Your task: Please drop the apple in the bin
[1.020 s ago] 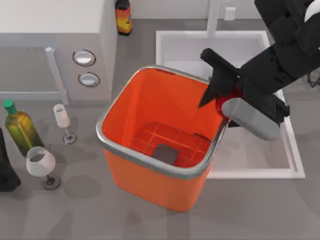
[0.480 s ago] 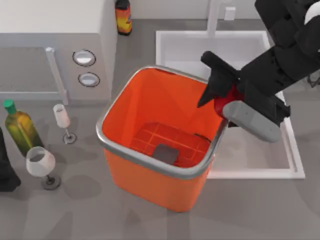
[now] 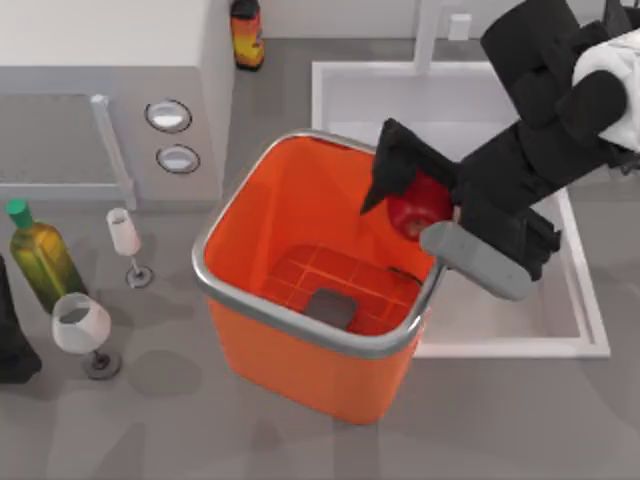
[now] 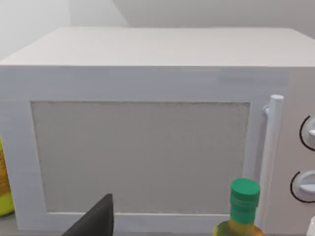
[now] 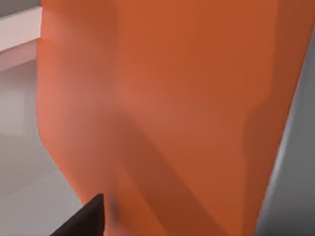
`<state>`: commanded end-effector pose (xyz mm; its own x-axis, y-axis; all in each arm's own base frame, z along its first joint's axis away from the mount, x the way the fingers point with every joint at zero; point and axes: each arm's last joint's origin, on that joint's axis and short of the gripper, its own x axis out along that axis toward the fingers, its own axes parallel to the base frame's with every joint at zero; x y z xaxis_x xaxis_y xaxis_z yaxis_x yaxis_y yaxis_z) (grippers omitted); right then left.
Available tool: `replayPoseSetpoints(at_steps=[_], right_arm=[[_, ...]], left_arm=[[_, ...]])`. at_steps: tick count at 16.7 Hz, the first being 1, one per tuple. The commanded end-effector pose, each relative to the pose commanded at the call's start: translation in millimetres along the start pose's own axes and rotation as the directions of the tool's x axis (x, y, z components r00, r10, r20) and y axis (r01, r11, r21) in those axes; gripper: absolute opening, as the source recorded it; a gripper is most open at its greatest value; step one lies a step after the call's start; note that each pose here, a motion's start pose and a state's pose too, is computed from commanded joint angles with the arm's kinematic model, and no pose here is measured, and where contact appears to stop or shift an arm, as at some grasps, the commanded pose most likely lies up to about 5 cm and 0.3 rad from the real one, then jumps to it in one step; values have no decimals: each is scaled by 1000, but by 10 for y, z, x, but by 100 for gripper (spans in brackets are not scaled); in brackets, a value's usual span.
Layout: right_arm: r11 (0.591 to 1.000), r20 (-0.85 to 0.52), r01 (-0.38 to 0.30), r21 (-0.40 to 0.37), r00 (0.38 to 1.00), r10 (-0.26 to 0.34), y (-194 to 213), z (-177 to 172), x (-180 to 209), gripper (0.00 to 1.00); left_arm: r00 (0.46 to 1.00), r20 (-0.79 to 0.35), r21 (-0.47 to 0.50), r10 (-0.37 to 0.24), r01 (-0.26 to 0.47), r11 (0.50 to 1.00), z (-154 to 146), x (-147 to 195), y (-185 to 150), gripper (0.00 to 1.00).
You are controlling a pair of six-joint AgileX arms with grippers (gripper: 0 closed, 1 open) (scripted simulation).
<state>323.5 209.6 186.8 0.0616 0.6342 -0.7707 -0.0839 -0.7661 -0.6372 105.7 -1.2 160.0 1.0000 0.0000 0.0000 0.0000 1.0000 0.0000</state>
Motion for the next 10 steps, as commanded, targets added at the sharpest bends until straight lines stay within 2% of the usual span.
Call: replayPoseSetpoints(at_steps=[4,9,10], right_arm=[[997,12,39,-59,999,-39,-80,34,247,0],[997,12,45,-65,999,-44,-88,37,265,0],[997,12,45,-65,999,-44,-88,37,265,8]], left_arm=[[1000,0,0,0,0,1000,0,0,0,100],[1000,0,0,0,0,1000,0,0,0,100],[1000,0,0,0,0,1000,0,0,0,100]])
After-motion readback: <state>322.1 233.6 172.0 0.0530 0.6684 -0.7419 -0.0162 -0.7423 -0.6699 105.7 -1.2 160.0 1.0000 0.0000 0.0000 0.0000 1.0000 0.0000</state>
